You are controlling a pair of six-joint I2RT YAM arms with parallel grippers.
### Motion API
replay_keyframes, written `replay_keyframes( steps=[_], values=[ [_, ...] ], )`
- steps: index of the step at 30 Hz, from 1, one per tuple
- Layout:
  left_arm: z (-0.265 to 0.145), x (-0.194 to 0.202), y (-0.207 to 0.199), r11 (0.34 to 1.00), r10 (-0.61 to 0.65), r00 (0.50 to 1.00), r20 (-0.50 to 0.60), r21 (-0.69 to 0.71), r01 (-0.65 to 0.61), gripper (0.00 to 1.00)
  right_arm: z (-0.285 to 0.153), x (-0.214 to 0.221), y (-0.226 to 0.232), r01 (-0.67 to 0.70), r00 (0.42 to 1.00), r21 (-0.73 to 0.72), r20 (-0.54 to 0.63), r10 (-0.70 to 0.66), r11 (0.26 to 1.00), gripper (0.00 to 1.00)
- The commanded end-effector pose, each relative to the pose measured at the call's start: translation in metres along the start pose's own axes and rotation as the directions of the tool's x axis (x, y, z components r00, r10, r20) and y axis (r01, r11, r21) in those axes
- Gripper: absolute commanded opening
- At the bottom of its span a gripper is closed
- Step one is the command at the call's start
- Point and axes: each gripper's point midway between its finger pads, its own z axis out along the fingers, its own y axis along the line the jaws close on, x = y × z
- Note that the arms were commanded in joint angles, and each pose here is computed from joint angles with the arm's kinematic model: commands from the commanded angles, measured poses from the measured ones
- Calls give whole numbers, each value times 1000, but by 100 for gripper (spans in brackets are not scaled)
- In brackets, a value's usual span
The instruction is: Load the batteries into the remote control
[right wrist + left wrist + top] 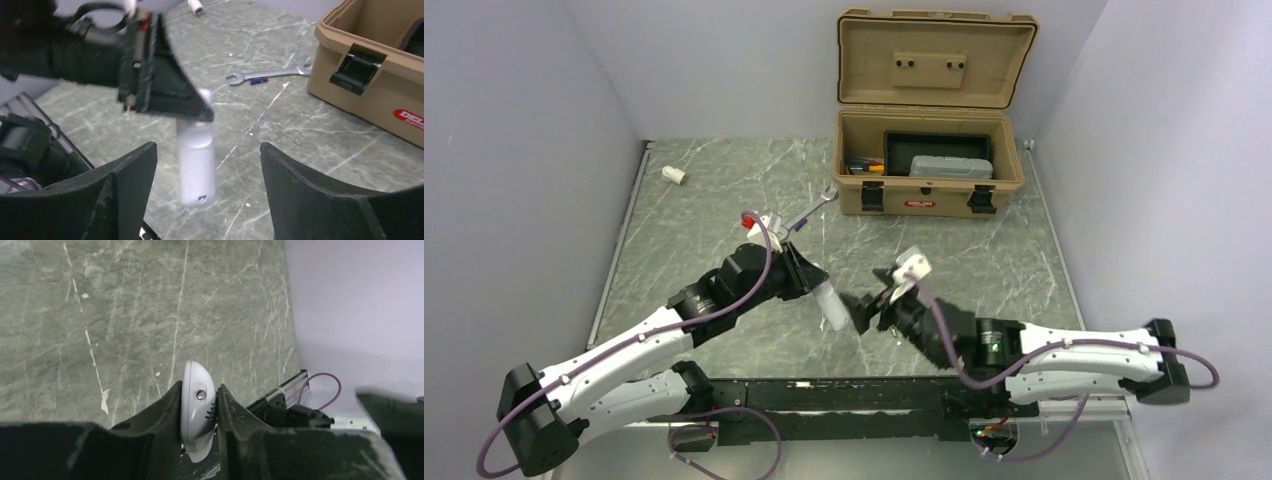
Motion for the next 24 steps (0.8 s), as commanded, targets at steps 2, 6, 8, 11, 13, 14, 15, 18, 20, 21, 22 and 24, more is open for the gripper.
replay_keyframes(
  steps=[2, 6, 8, 11, 13, 14, 15, 18, 20, 21, 22, 24],
  values=[
    [-18, -8, -39, 964, 88, 994, 67, 245, -102, 0, -1, 19, 0, -138, 987, -239, -119, 112, 961, 82],
    [-32, -5, -58, 911, 117, 990, 81, 388, -139, 0, -7, 34, 8, -134, 981, -343, -176, 77, 930, 86],
    [-39, -4, -68, 879, 131, 987, 88, 450, -157, 0, -8, 42, 13, -145, 977, -369, -198, 75, 918, 86],
    [-47, 0, -79, 836, 159, 983, 89, 518, -182, 0, -11, 50, 21, -169, 973, -416, -212, 86, 893, 86],
    [-49, 2, -82, 824, 174, 981, 81, 535, -190, 0, -12, 52, 22, -177, 972, -417, -214, 93, 891, 86],
    [-49, 3, -83, 822, 179, 981, 79, 536, -194, 0, -12, 53, 21, -178, 972, -415, -217, 93, 892, 86],
    [-49, 3, -83, 821, 181, 980, 78, 537, -194, 0, -12, 54, 20, -180, 971, -412, -219, 95, 893, 86],
    [-48, 3, -84, 821, 178, 981, 75, 538, -190, 0, -11, 54, 19, -183, 971, -408, -217, 99, 895, 86],
    [-45, 1, -83, 832, 167, 983, 74, 524, -181, 0, -9, 55, 17, -190, 969, -388, -219, 110, 902, 86],
    [-43, 0, -80, 844, 157, 985, 73, 509, -172, 0, -6, 56, 16, -198, 967, -373, -224, 120, 906, 86],
    [-40, 0, -78, 854, 150, 986, 70, 494, -165, 0, -4, 57, 16, -204, 965, -362, -229, 126, 910, 86],
    [-34, -2, -70, 885, 129, 990, 62, 444, -143, 0, 2, 61, 13, -214, 961, -325, -240, 138, 921, 84]
  ],
)
